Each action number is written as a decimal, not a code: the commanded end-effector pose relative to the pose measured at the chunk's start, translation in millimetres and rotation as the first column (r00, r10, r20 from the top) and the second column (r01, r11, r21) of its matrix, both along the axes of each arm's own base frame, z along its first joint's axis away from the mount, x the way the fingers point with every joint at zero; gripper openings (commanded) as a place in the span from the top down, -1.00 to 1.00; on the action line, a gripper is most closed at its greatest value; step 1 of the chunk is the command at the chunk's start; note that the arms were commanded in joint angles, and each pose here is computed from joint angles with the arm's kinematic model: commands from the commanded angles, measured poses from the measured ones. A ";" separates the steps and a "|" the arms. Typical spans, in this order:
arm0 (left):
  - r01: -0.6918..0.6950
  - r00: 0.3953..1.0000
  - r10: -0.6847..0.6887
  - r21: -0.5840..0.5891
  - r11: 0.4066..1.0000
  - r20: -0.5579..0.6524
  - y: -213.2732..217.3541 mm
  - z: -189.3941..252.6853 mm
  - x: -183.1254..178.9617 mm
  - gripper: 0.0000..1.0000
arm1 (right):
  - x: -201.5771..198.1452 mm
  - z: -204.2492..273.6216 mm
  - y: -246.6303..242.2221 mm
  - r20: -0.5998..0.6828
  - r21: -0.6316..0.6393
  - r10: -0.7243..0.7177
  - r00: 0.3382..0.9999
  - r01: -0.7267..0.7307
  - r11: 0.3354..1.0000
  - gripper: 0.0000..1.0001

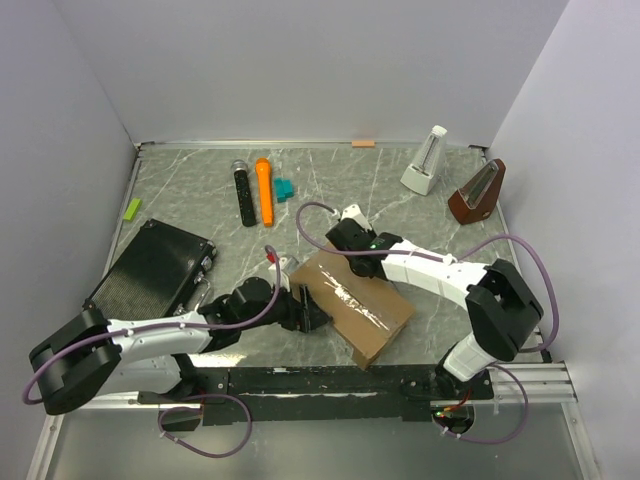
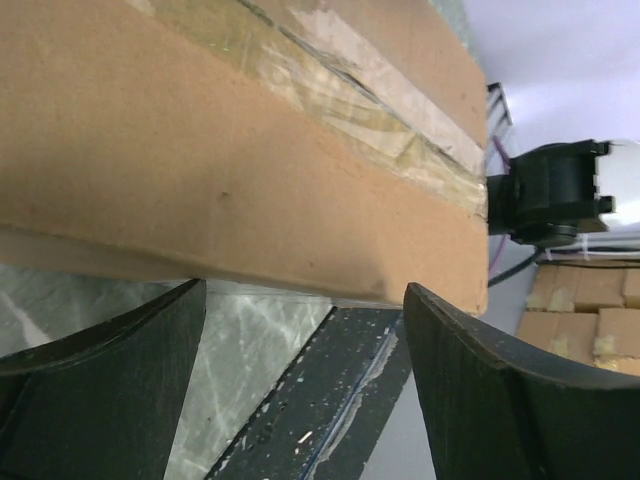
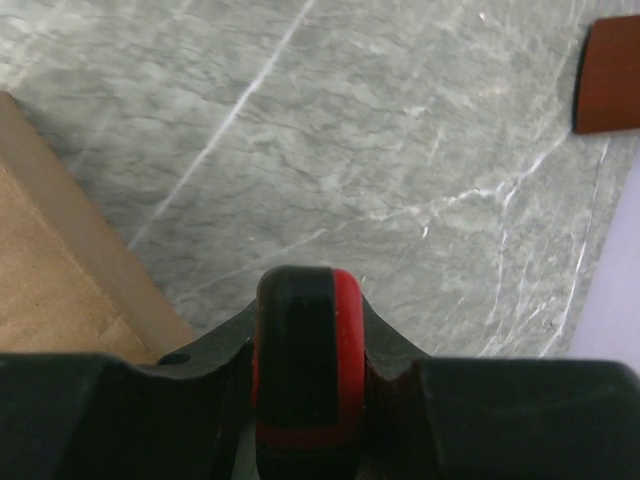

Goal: Unpack the express box
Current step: Adjust the express box at the center of the board, then cut the express box at the center of the board.

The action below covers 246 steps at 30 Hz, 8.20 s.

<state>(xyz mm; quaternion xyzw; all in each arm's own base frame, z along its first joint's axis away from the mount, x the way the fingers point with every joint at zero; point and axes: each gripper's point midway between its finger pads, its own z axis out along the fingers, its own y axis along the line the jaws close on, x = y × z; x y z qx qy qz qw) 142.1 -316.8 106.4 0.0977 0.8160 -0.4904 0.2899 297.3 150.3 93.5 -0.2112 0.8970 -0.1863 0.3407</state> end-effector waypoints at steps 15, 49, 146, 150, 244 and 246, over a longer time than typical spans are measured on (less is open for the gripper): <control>-0.369 0.927 0.365 0.041 0.929 0.084 63.0 19.9 66.4 -0.75 | 3.6 1.8 107.4 -0.051 0.123 0.197 0.979 -0.190 0.974 1.00; -0.664 0.746 0.581 0.288 0.691 0.327 133.2 30.7 110.8 -0.58 | -0.7 221.7 172.6 0.807 0.512 0.018 0.591 -0.714 0.478 1.00; -0.686 0.702 0.682 0.452 0.570 0.204 133.3 -28.5 123.5 -0.25 | -16.0 134.6 171.6 0.609 0.606 0.070 0.790 -0.521 0.601 1.00; -0.685 0.703 0.682 0.450 0.573 0.201 134.2 -29.2 121.8 -0.26 | -10.6 157.4 175.1 0.662 0.596 0.036 0.748 -0.556 0.579 1.00; -0.672 0.673 0.723 0.538 0.509 0.157 135.2 -48.3 127.1 0.37 | -58.5 126.4 143.3 0.451 0.556 0.174 0.875 -0.428 0.712 1.00; -0.673 0.673 0.723 0.539 0.507 0.159 135.8 -48.4 126.6 0.37 | -58.5 129.8 142.4 0.456 0.562 0.166 0.875 -0.427 0.708 1.00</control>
